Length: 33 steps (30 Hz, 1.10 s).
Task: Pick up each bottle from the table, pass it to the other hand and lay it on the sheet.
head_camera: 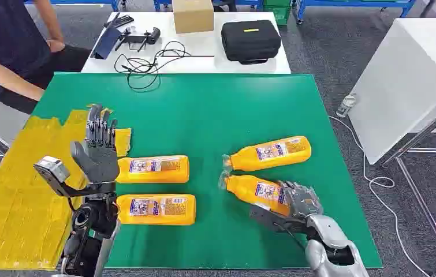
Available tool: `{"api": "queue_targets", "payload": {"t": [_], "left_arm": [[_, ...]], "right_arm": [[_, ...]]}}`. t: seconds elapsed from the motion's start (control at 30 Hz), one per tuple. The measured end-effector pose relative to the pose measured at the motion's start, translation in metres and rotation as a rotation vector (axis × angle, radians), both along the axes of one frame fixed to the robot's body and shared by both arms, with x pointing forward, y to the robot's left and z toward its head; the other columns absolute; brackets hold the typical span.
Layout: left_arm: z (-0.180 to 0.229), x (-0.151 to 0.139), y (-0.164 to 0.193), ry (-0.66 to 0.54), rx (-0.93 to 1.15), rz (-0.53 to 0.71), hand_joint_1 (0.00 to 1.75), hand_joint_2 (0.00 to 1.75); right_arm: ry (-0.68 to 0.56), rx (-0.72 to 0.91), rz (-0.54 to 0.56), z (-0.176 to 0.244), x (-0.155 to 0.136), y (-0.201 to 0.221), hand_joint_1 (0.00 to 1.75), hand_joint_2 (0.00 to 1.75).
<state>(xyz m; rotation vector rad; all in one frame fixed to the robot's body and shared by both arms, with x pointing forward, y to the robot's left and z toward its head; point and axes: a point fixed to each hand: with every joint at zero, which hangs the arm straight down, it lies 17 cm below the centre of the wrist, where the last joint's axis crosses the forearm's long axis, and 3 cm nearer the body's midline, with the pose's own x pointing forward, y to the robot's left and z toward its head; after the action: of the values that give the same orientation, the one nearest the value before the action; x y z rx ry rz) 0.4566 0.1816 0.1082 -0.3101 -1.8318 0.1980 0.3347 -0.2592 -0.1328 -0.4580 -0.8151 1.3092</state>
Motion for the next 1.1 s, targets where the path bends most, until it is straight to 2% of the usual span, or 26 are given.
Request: {"api": "queue_targets", "payload": {"t": [0.23,0.37,0.4,0.57,0.83,0.97,1.1], "left_arm": [[-0.002,0.000,-0.002,0.005,-0.009,-0.020,0.00,0.00],[-0.001,0.002,0.000,0.005,-0.031,-0.035,0.00,0.00],[-0.001,0.003,0.001,0.006,-0.033,-0.037,0.00,1.75],[0.000,0.006,0.006,0.011,-0.036,-0.034,0.00,1.75],[0.015,0.027,-0.002,0.019,-0.119,-0.106,0.00,1.75],[0.024,0.036,-0.008,0.016,-0.163,-0.142,0.00,1.75],[0.032,0.042,-0.021,0.030,-0.212,-0.203,0.00,1.75]], "right_arm": [[-0.033,0.082,-0.057,0.008,0.013,0.000,1.75,1.75],[-0.096,0.310,-0.123,0.034,0.035,0.015,1.75,1.75],[-0.111,0.359,-0.135,0.043,0.042,0.020,1.75,1.75],[-0.206,0.504,-0.152,0.090,0.076,0.036,1.75,1.75],[-0.480,0.720,-0.106,0.225,0.162,0.074,1.75,1.75],[-0.610,0.750,-0.095,0.284,0.207,0.098,1.75,1.75],[-0.667,0.722,-0.085,0.311,0.232,0.137,1.75,1.75]]}}
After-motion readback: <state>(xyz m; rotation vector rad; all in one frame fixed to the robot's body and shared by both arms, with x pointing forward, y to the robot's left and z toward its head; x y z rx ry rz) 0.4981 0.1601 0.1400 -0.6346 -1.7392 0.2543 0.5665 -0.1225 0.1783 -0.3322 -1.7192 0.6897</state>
